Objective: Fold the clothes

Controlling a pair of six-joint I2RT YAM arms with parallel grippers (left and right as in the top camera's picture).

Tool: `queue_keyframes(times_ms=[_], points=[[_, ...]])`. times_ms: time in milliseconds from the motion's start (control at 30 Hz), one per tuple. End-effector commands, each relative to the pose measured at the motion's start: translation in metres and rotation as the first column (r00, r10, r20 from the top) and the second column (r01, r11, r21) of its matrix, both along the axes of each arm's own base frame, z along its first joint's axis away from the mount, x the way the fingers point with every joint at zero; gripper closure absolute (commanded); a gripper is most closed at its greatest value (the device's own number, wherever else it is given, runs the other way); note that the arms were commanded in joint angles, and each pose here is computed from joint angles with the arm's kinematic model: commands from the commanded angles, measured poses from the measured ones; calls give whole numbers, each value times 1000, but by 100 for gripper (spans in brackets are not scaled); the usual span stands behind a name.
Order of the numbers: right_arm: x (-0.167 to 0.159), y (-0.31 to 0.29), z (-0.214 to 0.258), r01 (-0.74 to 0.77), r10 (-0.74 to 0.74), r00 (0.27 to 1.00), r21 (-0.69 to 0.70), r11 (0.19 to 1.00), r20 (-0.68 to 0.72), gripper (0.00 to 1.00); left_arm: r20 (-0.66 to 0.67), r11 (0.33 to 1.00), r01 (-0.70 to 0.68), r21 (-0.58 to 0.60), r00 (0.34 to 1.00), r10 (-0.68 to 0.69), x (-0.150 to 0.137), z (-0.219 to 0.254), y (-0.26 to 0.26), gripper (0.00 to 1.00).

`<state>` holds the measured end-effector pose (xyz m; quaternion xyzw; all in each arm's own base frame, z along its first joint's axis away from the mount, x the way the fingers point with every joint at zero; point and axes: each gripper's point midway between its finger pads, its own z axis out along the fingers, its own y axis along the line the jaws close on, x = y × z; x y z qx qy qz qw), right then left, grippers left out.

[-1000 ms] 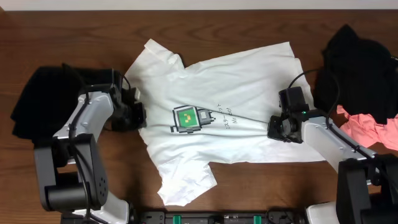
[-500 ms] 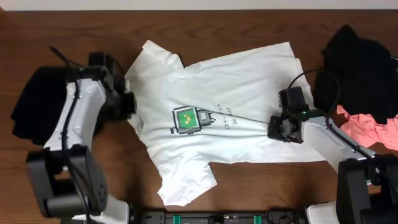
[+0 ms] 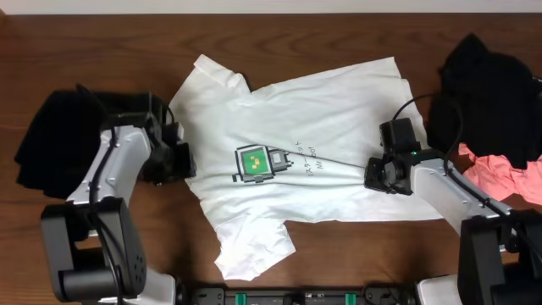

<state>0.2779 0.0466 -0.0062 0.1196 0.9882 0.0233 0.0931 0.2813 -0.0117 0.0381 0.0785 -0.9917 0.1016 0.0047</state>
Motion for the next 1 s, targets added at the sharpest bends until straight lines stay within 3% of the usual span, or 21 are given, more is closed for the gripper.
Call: queue_keyframes(times_ms=[0, 467, 533, 633, 833, 967], points=[[-22, -14, -17, 17, -23, 997, -75, 997, -75, 94, -14, 998, 32, -50, 999, -33, -8, -10, -9, 56], [-21, -14, -17, 18, -23, 997, -74, 997, -72, 94, -16, 991, 63, -119, 998, -65, -14, -20, -29, 66], [-21, -14, -17, 18, -23, 997, -74, 997, -72, 94, -21, 990, 76, -119, 997, -79, -15, -21, -32, 73], [-21, -14, -17, 18, -23, 997, -74, 997, -72, 94, -37, 989, 81, -120, 996, -86, -19, -21, -34, 94], [-20, -13, -16, 18, -23, 997, -73, 997, -67, 93, -107, 998, 67, 7, 992, -66, -25, -3, -8, 94], [-19, -13, -16, 18, -23, 998, -73, 997, -64, 93, -89, 998, 49, 39, 995, -46, -13, 29, -2, 94]])
